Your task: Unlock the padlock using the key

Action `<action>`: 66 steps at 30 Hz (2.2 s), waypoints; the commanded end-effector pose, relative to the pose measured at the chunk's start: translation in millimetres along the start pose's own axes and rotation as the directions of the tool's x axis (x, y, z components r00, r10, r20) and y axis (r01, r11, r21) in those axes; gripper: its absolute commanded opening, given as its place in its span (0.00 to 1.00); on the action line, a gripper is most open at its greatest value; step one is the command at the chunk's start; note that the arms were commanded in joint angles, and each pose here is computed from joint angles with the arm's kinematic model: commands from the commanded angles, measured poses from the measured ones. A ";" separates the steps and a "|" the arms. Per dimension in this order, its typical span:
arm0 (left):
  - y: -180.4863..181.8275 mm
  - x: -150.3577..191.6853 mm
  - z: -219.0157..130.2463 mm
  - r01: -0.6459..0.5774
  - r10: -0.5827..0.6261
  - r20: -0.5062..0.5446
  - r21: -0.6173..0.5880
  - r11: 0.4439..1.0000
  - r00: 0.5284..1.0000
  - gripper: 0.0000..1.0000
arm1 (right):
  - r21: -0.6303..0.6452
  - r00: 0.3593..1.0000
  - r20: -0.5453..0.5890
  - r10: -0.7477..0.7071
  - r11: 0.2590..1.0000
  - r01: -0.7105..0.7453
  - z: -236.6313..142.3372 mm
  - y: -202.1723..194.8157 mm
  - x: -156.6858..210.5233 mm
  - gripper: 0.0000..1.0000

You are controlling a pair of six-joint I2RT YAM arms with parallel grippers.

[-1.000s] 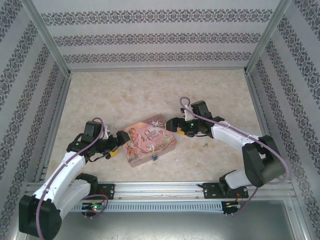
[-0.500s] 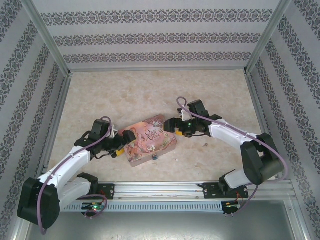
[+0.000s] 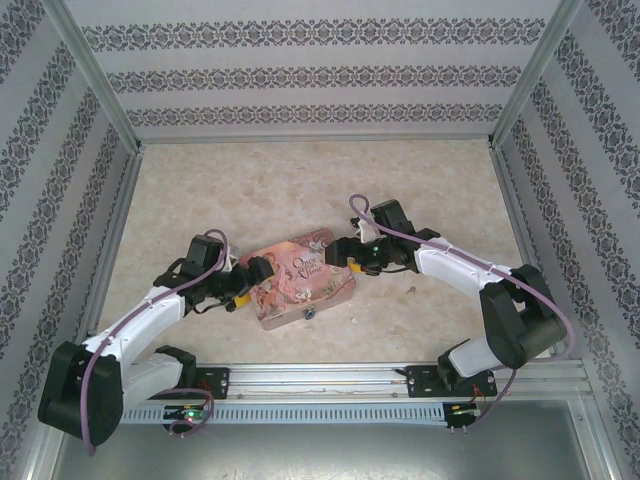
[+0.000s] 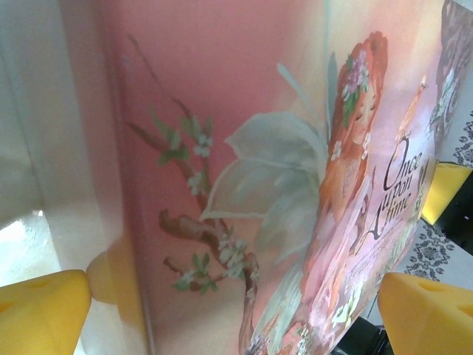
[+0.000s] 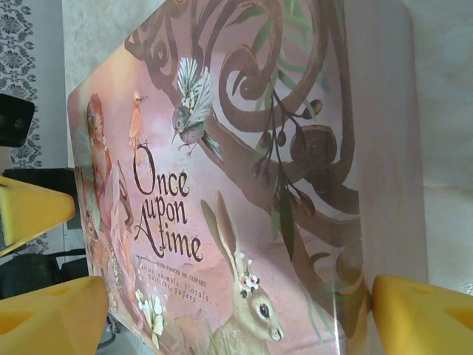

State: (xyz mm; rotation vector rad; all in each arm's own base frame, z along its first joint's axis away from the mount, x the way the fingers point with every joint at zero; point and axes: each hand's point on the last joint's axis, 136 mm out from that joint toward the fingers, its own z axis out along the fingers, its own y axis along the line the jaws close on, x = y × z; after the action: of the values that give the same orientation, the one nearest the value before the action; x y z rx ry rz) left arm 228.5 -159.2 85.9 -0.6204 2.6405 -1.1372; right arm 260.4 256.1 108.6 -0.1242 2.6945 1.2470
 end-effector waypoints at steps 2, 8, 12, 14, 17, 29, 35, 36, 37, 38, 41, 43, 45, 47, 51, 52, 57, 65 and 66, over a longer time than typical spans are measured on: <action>-44.2 -24.6 0.0 -0.111 0.105 0.064 0.093 0.989 0.992 0.99 | -0.049 1.000 -0.008 -0.008 0.999 0.008 -0.7 18.4 -5.5 0.90; -61.7 -46.3 13.1 -0.148 0.141 0.072 0.097 0.984 0.987 0.99 | -0.034 1.000 0.027 -0.010 0.999 0.011 -0.7 17.9 -14.2 0.90; -73.7 -58.3 24.0 -0.175 0.169 0.062 0.108 0.979 0.984 0.99 | -0.010 0.998 0.070 -0.001 1.000 0.001 -1.8 14.6 -23.6 0.89; -77.7 -63.1 30.3 -0.186 0.181 0.051 0.107 0.977 0.982 0.99 | 0.000 0.995 0.099 0.002 1.000 -0.002 -3.8 13.8 -30.6 0.90; -81.2 -70.0 37.6 -0.202 0.199 0.040 0.098 0.974 0.979 0.99 | 0.014 0.991 0.131 0.009 1.000 -0.011 -5.8 11.0 -39.0 0.90; -117.3 -117.2 76.0 -0.286 0.285 0.018 0.110 0.952 0.958 0.99 | 0.044 0.964 0.264 0.036 0.998 -0.050 -15.9 -1.9 -79.1 0.89; -128.1 -137.4 96.1 -0.295 0.296 0.008 0.115 0.949 0.955 0.99 | 0.058 0.954 0.299 0.033 0.997 -0.053 -17.3 -6.2 -93.6 0.89; -129.9 -139.8 97.7 -0.297 0.298 0.007 0.116 0.948 0.955 1.00 | 0.060 0.952 0.305 0.036 0.997 -0.057 -17.3 -7.9 -95.6 0.89; -130.7 -142.3 101.2 -0.300 0.301 0.004 0.114 0.947 0.953 0.99 | 0.062 0.948 0.317 0.036 0.996 -0.058 -18.4 -8.1 -99.7 0.89; -131.9 -145.3 102.9 -0.304 0.306 0.003 0.111 0.946 0.952 0.99 | 0.064 0.946 0.323 0.037 0.996 -0.061 -18.6 -9.3 -102.7 0.89; -135.2 -154.2 107.0 -0.326 0.327 0.004 0.088 0.941 0.945 0.99 | 0.071 0.938 0.344 0.034 0.996 -0.062 -20.3 -9.3 -113.4 0.88; -138.4 -158.8 110.4 -0.332 0.333 0.003 0.087 0.939 0.943 0.99 | 0.076 0.934 0.355 0.033 0.995 -0.064 -20.8 -9.8 -119.6 0.88; -140.9 -163.6 113.9 -0.333 0.334 0.003 0.088 0.939 0.943 0.99 | 0.080 0.930 0.365 0.035 0.994 -0.069 -21.6 -11.6 -126.2 0.88; -141.8 -166.7 117.8 -0.333 0.335 -0.003 0.087 0.939 0.942 0.99 | 0.083 0.928 0.369 0.046 0.993 -0.082 -21.1 -15.5 -130.8 0.88; -144.1 -172.4 123.0 -0.331 0.333 -0.008 0.084 0.940 0.943 0.99 | 0.096 0.922 0.384 0.055 0.990 -0.099 -21.6 -20.1 -134.7 0.88; -144.7 -173.0 124.2 -0.331 0.333 -0.010 0.084 0.940 0.943 0.99 | 0.096 0.921 0.385 0.056 0.990 -0.100 -22.2 -20.4 -135.3 0.88; -148.0 -176.8 124.7 -0.335 0.337 -0.002 0.082 0.938 0.942 0.99 | 0.106 0.922 0.383 0.063 0.988 -0.111 -22.4 -24.9 -133.0 0.89; -142.1 -194.3 101.7 -0.339 0.336 0.050 0.046 0.940 0.940 0.99 | 0.235 0.876 0.483 0.007 0.962 -0.137 -54.5 -40.0 -133.2 0.92; -140.6 -198.7 95.9 -0.332 0.329 0.066 0.043 0.942 0.942 0.99 | 0.255 0.868 0.497 0.001 0.956 -0.147 -60.6 -43.4 -132.1 0.92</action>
State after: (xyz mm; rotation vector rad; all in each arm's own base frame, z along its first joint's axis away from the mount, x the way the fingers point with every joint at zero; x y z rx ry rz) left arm 484.4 -218.2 95.5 -0.2327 2.5686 -0.9888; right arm 382.0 192.9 109.3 0.3300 2.5120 0.8122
